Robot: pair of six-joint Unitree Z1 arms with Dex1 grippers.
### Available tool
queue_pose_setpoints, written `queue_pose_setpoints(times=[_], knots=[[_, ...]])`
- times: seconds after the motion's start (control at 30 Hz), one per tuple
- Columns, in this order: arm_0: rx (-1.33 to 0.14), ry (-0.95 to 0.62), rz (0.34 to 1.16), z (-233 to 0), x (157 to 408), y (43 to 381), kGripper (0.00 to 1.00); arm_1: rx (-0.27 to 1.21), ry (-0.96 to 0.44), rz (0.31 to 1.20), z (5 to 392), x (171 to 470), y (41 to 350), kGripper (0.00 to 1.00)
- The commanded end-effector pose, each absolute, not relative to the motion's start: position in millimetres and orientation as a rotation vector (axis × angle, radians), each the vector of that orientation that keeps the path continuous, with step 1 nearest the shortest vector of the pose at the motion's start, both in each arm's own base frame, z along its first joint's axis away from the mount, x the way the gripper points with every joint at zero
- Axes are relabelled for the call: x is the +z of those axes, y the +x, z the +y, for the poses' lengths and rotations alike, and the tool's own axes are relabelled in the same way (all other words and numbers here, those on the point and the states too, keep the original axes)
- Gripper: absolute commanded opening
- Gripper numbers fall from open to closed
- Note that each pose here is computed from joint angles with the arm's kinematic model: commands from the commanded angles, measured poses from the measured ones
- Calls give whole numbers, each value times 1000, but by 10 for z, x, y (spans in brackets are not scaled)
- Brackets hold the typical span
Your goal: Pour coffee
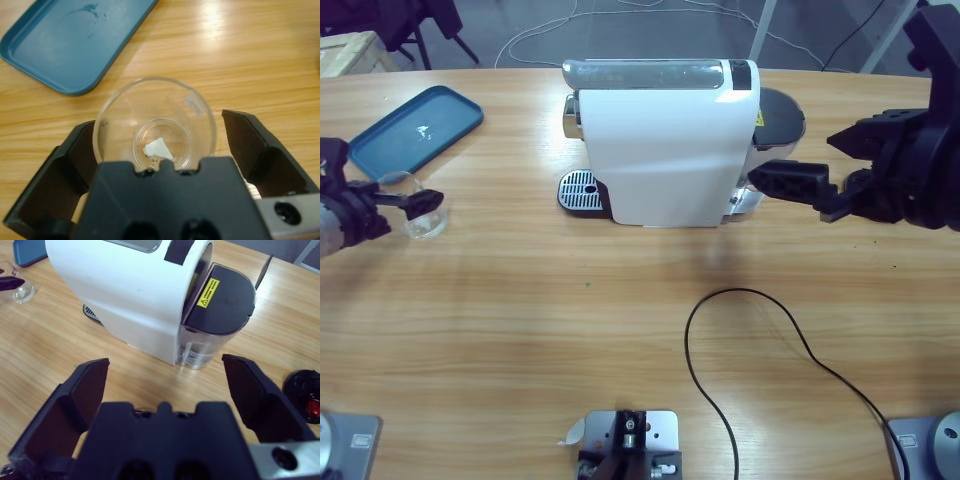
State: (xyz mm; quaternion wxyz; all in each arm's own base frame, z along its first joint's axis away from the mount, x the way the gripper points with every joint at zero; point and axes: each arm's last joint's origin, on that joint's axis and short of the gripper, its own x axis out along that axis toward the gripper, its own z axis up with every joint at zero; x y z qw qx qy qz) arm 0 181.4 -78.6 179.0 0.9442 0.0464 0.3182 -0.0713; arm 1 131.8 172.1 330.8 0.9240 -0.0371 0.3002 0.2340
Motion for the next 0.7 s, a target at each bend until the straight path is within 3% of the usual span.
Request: queue_pose_setpoints(times=[0.03, 0.1, 0.17, 0.2, 0.23, 0.27, 0.4, 0.53, 0.7], knots=[[-145, 93, 651, -768, 1639, 1831, 815, 481, -84, 635, 1806, 3261, 1344, 1000], [-143, 99, 662, -766, 1613, 1828, 657, 486, -77, 628, 1818, 3297, 1350, 1000], [-141, 102, 684, -763, 1571, 1809, 641, 485, -79, 630, 1841, 3296, 1365, 1000], [-140, 107, 692, -756, 1557, 1798, 524, 484, -81, 632, 1859, 3293, 1376, 1000], [-143, 115, 693, -750, 1554, 1787, 230, 484, -82, 633, 1876, 3294, 1387, 1000], [-145, 112, 690, -746, 1557, 1776, 7, 485, -82, 634, 1894, 3293, 1397, 1000], [-163, 97, 659, -774, 1597, 1788, 0, 485, -82, 634, 1913, 3298, 1409, 1000], [-529, 159, 399, -1157, 2126, 1746, 0, 448, -141, 642, 1877, 3348, 1407, 1000], [-857, 332, 443, -1368, 2656, 1821, 0, 443, -132, 597, 1633, 3574, 1268, 1000]])
